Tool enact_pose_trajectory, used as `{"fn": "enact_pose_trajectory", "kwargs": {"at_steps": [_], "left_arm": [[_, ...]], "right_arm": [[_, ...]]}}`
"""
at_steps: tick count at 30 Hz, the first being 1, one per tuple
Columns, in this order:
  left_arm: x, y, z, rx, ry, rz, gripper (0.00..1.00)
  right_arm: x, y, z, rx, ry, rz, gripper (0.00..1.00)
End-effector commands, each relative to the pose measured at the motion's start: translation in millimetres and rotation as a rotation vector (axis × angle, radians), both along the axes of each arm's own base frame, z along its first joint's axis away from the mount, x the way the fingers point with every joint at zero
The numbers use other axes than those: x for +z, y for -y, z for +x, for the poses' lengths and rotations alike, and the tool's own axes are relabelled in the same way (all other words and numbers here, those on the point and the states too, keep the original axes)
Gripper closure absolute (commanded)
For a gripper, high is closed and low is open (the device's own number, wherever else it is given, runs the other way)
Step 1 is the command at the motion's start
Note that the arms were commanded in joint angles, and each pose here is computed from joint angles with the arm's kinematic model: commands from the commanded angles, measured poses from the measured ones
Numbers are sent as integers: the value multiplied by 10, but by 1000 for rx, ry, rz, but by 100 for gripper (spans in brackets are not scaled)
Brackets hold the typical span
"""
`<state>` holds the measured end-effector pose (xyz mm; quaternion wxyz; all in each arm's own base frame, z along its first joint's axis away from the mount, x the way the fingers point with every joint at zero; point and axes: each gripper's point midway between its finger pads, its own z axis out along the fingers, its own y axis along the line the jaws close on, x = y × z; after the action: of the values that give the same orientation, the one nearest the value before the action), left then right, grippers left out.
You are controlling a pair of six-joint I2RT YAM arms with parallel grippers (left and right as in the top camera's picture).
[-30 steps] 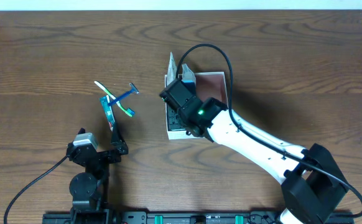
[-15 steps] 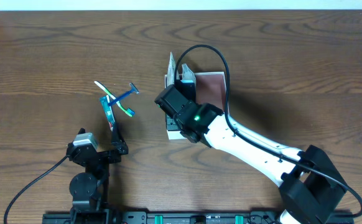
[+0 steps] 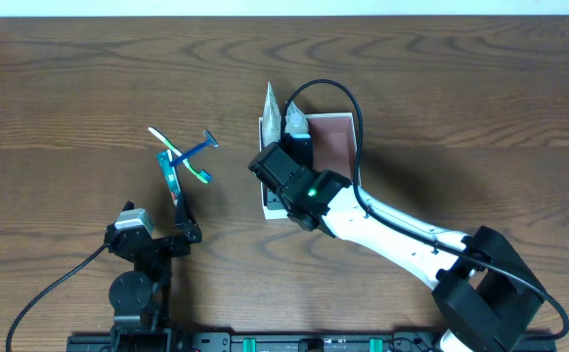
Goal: Pack container
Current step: 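Release the soap bar and withdraw the right gripper to the right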
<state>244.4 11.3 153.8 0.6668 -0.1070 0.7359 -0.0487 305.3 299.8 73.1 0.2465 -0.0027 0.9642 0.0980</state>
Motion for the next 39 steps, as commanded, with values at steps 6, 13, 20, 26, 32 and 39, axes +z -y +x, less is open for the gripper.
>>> {"fn": "enact_pose_trajectory", "kwargs": {"at_steps": [6,13,20,26,32,39], "left_arm": [[-190,-28,-8,12,-58,11,2],[-189,-28,-8,12,-58,11,2],[-189,-28,-8,12,-58,11,2],[-190,-28,-8,12,-58,11,2],[-190,-28,-8,12,-58,11,2],[-189,-28,-8,12,-58,11,2]], "right_arm": [[72,-34,-9,-11,33,13,62],[72,-35,-10,-11,32,13,56],[72,-36,-10,-10,32,14,52],[69,-49,-20,-6,26,20,48],[69,-48,-20,-6,26,20,47],[71,-50,-21,-2,27,19,48]]}}
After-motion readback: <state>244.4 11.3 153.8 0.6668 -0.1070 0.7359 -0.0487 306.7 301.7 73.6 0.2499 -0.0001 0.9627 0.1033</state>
